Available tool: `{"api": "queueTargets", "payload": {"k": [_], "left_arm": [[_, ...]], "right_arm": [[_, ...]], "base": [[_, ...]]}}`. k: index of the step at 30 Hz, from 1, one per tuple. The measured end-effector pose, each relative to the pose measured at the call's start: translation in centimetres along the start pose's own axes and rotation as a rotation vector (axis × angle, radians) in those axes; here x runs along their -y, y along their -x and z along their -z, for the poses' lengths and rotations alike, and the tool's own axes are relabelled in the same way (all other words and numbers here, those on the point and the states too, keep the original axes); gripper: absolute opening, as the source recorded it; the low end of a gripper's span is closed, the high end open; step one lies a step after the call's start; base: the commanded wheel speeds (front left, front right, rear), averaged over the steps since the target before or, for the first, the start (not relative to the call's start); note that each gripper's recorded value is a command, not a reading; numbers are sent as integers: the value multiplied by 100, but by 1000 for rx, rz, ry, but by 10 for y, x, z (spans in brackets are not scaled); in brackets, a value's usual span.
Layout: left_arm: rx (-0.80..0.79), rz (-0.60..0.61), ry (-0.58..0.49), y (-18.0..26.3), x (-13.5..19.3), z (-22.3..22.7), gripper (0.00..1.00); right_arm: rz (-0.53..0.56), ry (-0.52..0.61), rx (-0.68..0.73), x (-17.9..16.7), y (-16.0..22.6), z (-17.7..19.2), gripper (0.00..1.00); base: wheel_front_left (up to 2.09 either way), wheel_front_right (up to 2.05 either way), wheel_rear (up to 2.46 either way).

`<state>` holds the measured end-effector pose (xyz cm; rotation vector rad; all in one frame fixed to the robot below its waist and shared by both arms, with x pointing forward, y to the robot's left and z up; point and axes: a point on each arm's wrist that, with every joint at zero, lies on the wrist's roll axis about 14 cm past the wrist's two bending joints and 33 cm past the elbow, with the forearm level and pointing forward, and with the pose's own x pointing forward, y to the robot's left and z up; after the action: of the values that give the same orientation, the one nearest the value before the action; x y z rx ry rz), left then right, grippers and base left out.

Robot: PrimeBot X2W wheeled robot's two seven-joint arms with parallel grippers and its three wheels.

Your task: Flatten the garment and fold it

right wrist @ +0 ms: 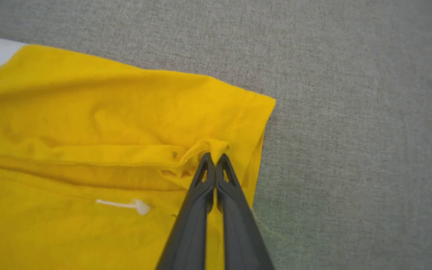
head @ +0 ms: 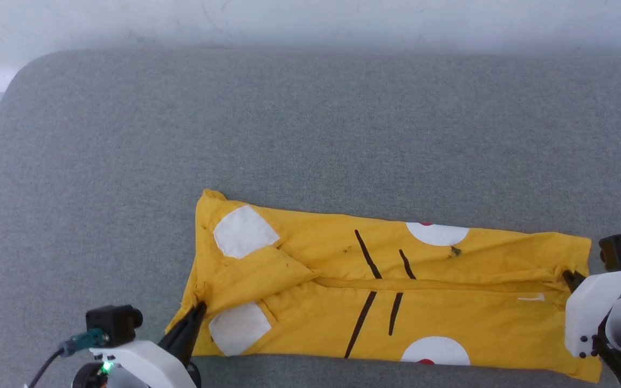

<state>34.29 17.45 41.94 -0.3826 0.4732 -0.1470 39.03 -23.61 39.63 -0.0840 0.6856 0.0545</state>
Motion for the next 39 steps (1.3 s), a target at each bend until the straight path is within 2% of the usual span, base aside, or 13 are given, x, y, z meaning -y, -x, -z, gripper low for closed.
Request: {"api": "queueTargets", "payload": {"k": [4,8,9,10,11,12,13,14,18,22,32,35,39], "left_arm": [[-68,-2,5,0,-3,24,0],[-126,14,1,-2,0,44,0],[-135,18,-2,-3,0,47,0],[-137,22,-3,-4,1,48,0],[-137,24,-3,-5,1,48,0],[-135,21,-1,-6,1,48,33],[-130,19,2,-6,1,49,74],[-126,18,6,-5,2,49,100],[-87,22,8,-3,5,43,100],[0,35,-6,1,11,25,100],[358,-28,-172,9,9,-54,100],[438,-37,-212,9,15,-77,100],[527,-42,-270,11,20,-105,100]], "right_arm": [[-6,12,-97,0,-3,19,0],[-18,19,-128,-2,-5,23,0],[-19,18,-130,-1,-5,24,7],[-21,13,-128,-2,-5,23,45],[-25,5,-126,-3,-5,23,100],[-26,-8,-120,-3,-5,23,100],[-27,-16,-113,-3,-4,22,100],[-29,-25,-100,-4,-4,21,100],[-26,-73,-49,-6,3,19,100],[-23,-118,59,-10,16,6,100],[40,-251,325,-6,45,-29,100],[77,-285,327,4,47,-25,100],[115,-333,243,17,43,-7,100]], "base": [[0,0,0],[0,0,0],[0,0,0],[0,0,0],[0,0,0],[0,0,0],[0,0,0],[0,0,0],[0,0,0],[0,0,0],[0,0,0],[0,0,0],[0,0,0]]}}
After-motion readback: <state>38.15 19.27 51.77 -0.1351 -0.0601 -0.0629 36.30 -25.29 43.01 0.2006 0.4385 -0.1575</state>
